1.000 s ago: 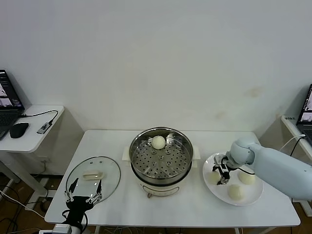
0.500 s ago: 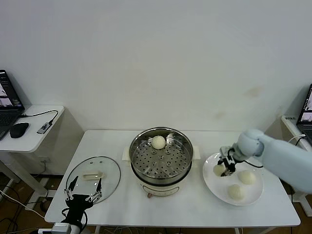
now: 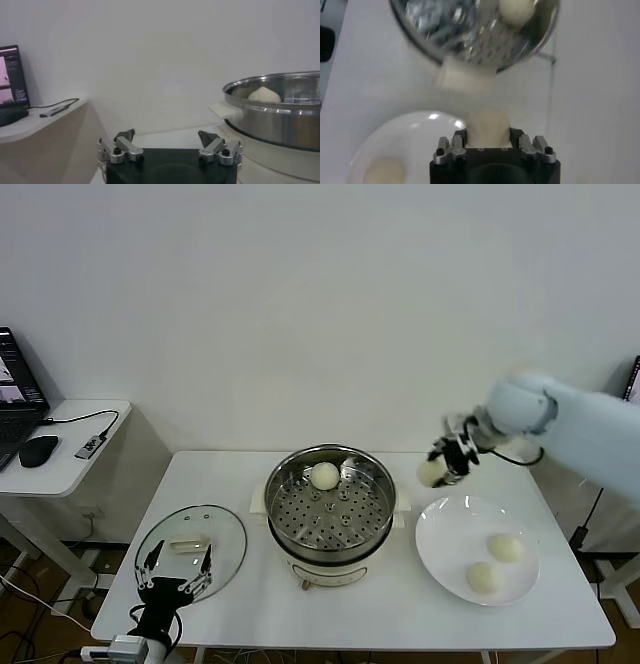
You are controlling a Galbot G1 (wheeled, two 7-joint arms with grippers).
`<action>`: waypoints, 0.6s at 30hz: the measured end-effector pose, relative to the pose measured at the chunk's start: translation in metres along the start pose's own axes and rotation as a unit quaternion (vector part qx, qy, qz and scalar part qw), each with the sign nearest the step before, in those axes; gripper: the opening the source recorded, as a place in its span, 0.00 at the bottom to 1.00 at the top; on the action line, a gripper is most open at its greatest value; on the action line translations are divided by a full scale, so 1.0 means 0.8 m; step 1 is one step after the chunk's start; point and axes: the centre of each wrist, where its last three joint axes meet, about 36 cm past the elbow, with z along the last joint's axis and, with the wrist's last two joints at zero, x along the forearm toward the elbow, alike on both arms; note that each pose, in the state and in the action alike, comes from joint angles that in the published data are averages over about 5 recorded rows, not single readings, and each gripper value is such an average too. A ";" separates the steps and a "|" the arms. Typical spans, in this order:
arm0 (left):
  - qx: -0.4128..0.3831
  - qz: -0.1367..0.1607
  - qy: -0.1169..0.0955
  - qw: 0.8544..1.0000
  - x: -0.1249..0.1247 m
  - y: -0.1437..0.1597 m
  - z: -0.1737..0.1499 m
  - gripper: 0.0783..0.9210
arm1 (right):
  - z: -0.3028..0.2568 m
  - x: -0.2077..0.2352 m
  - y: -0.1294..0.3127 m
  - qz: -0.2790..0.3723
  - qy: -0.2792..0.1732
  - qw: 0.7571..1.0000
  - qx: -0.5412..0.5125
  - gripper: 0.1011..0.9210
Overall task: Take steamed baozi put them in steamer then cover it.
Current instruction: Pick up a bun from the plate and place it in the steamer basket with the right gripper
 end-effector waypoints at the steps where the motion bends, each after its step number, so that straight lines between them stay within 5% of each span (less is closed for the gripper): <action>1: -0.001 0.000 -0.001 1.000 0.000 0.001 0.000 0.88 | -0.012 -0.001 -0.004 0.000 -0.005 1.000 -0.001 0.54; 18: -0.009 -0.008 -0.011 1.000 -0.005 0.012 -0.007 0.88 | -0.185 -0.106 -0.022 -0.049 -0.034 0.998 -0.019 0.54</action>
